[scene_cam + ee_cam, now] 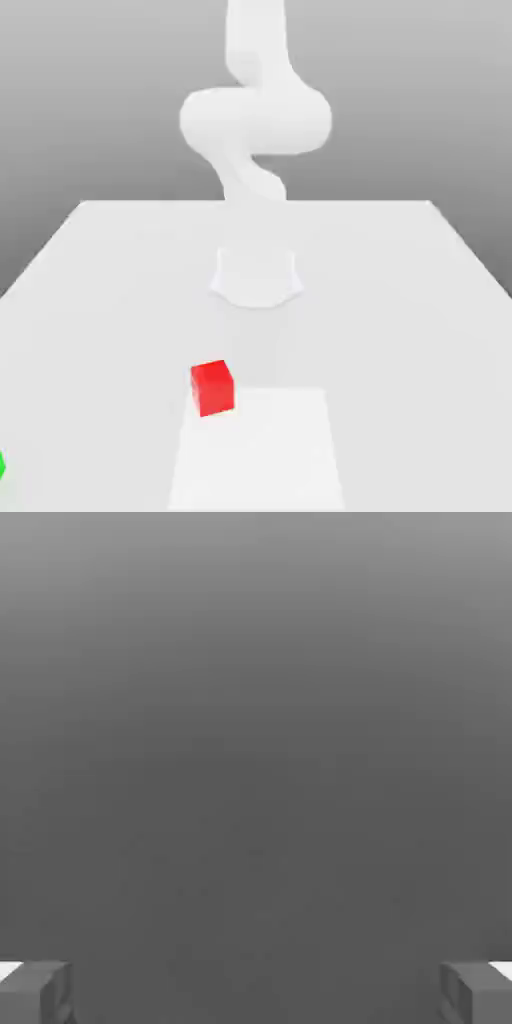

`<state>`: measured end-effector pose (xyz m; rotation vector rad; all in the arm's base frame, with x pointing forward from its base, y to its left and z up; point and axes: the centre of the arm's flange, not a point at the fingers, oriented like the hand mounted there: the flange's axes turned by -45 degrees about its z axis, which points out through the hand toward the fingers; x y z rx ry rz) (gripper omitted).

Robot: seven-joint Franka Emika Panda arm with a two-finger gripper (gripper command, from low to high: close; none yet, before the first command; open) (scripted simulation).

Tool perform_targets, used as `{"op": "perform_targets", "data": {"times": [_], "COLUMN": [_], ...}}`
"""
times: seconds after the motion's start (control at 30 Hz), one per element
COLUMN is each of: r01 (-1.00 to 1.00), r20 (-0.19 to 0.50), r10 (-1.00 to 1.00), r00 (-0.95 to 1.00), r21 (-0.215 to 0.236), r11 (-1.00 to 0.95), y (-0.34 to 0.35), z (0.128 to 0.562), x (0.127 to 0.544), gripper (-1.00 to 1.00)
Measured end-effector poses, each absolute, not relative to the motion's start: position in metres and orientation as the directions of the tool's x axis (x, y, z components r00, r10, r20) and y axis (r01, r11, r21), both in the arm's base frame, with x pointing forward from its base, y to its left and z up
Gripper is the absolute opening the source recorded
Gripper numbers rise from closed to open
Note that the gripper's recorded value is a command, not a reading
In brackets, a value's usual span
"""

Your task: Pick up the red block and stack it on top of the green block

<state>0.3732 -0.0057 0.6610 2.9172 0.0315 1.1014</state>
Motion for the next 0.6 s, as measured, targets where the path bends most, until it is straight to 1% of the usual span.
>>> {"op": "perform_targets", "data": {"times": [0.1, 0.17, 0.3, 0.37, 0.43, 0.53, 0.6], "r01": [0.052, 0.084, 0.156, 0.196, 0.239, 0.304, 0.334], "r20": [0.569, 0.503, 0.363, 0.287, 0.208, 0.085, 0.026], "r10": [0.085, 0.119, 0.185, 0.218, 0.252, 0.306, 0.334], "r00": [0.818, 0.856, 0.913, 0.933, 0.945, 0.948, 0.942], "r21": [0.073, 0.093, 0.108, 0.102, 0.087, 0.041, 0.011], "r11": [-0.996, -0.992, -0.982, -0.975, -0.967, -0.952, -0.942], "y": [-0.016, -0.023, -0.038, -0.045, -0.051, -0.058, -0.060], "z": [0.587, 0.537, 0.437, 0.386, 0.335, 0.259, 0.211], "x": [0.401, 0.412, 0.415, 0.407, 0.392, 0.358, 0.339], "gripper": [0.00, 0.00, 0.00, 0.00, 0.00, 0.00, 0.00]}}
